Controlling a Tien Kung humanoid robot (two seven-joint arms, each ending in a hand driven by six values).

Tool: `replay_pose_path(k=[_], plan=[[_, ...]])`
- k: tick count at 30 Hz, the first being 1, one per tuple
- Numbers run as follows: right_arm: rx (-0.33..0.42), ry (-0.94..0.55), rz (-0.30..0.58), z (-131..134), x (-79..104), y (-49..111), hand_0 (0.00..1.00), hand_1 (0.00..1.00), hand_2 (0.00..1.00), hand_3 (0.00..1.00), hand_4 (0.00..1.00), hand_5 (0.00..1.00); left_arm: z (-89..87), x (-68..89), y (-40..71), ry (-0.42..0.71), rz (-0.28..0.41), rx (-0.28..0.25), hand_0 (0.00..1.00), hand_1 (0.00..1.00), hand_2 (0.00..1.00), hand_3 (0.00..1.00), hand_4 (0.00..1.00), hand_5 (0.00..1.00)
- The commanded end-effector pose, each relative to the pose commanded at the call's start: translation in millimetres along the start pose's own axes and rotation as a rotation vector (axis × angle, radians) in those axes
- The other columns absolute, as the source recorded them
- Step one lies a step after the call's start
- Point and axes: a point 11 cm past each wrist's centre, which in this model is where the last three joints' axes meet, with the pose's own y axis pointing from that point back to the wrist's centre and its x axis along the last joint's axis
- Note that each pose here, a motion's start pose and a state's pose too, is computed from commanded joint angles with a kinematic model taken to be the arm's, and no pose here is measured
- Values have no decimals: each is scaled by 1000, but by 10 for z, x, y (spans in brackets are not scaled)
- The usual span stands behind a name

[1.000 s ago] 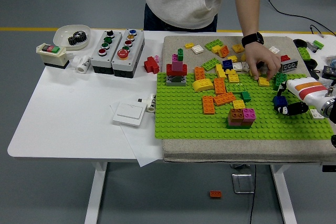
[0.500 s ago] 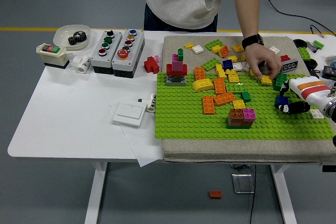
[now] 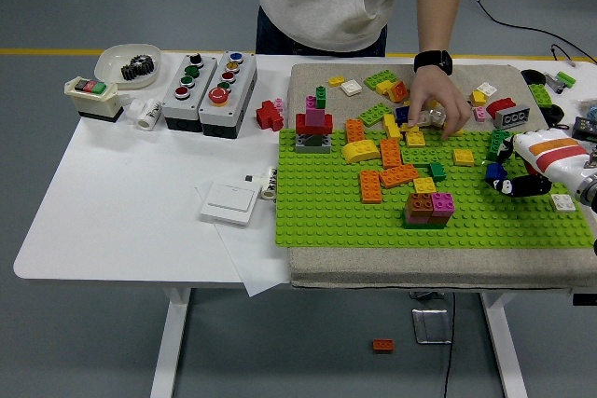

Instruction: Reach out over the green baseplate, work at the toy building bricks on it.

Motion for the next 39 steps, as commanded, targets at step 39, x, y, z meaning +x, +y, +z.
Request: replay_pose_path(k=[39], plan=[[239,31,124,-542,542,466,573,553,572,530,747,601,-48,-29,-10,-4,1,6,787,777,772,595,659,662]])
